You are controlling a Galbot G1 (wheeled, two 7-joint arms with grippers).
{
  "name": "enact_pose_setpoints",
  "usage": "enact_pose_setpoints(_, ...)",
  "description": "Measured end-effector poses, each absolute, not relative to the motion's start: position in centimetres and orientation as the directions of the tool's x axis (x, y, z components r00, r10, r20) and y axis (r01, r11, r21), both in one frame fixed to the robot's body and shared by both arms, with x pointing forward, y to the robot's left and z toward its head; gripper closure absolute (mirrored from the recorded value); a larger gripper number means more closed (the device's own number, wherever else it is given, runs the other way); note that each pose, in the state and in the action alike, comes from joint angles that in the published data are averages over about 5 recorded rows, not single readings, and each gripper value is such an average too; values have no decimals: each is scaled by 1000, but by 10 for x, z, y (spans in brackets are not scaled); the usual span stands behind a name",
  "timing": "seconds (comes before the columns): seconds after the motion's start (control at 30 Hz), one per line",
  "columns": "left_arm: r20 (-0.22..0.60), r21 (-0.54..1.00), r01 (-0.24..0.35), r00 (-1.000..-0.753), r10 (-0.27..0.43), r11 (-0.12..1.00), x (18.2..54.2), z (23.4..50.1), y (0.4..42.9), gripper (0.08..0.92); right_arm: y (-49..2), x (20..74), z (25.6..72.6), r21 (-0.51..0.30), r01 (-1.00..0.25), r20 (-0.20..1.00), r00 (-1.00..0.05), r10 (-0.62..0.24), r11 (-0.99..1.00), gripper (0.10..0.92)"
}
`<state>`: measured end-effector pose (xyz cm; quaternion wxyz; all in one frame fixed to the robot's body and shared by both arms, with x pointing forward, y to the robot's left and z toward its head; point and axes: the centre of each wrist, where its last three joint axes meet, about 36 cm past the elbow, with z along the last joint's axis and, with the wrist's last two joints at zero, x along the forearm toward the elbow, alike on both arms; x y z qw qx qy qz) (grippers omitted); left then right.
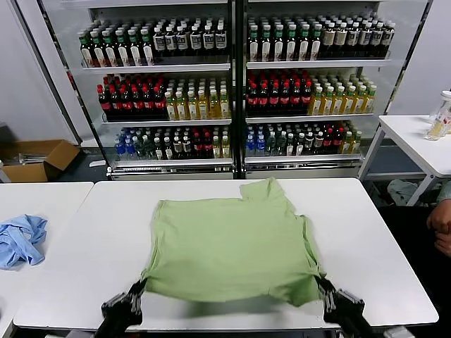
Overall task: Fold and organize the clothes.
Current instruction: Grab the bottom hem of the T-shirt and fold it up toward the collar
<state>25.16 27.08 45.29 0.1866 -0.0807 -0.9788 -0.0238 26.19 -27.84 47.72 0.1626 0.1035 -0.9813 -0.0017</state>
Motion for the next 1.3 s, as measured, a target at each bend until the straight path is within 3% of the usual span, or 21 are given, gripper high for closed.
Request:
enact_pose_setpoints(0.4, 359, -60, 150, -919, 162, 987, 325, 423, 291, 915, -275, 321, 450, 25, -179, 320, -931, -178, 984, 915)
enact_pose_setpoints(0.8, 377, -60, 136, -914, 149, 989, 368, 403, 298, 899, -265, 349, 423, 10, -167, 355, -921, -159, 986, 899)
enact_pose_setpoints(1.07, 385, -8, 100, -918, 95, 995, 384, 383, 299, 687, -260, 356, 412, 0, -144, 377, -917, -134, 990, 685)
enact_pose_setpoints(1.3, 375, 19, 70, -925, 58, 997, 386, 382, 308, 488, -265, 350, 419, -21, -132, 382, -917, -114, 991, 486)
